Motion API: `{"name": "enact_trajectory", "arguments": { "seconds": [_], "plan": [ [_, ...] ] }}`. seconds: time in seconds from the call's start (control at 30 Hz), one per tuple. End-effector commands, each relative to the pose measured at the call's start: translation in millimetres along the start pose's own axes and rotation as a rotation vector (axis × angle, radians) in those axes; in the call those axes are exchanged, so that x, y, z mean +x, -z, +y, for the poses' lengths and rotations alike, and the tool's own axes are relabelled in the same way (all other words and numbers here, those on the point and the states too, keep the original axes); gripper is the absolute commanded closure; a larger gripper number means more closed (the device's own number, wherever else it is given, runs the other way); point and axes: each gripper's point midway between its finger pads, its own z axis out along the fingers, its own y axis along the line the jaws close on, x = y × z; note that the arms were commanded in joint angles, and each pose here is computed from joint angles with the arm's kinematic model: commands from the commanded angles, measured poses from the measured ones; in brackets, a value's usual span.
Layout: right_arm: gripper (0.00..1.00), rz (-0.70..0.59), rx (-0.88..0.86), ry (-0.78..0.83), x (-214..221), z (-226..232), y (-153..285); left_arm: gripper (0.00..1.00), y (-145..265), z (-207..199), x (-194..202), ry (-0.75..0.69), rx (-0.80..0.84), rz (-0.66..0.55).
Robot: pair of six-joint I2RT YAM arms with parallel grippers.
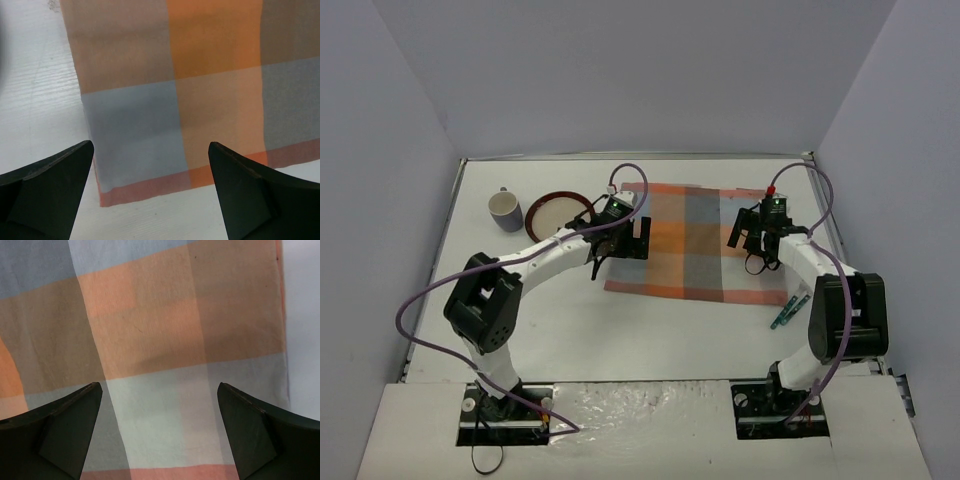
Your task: Set the dinner table for one person
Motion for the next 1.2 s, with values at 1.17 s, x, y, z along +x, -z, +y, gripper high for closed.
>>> {"name": "enact_trajectory", "arguments": {
  "seconds": [1.17],
  "plan": [
    [0.01,0.096,-0.02,-0.011,28.1,34.4,-73.2,0.04,-50.2,82.4,25.9,0.18,-0.328,0.046]
  ]
}}
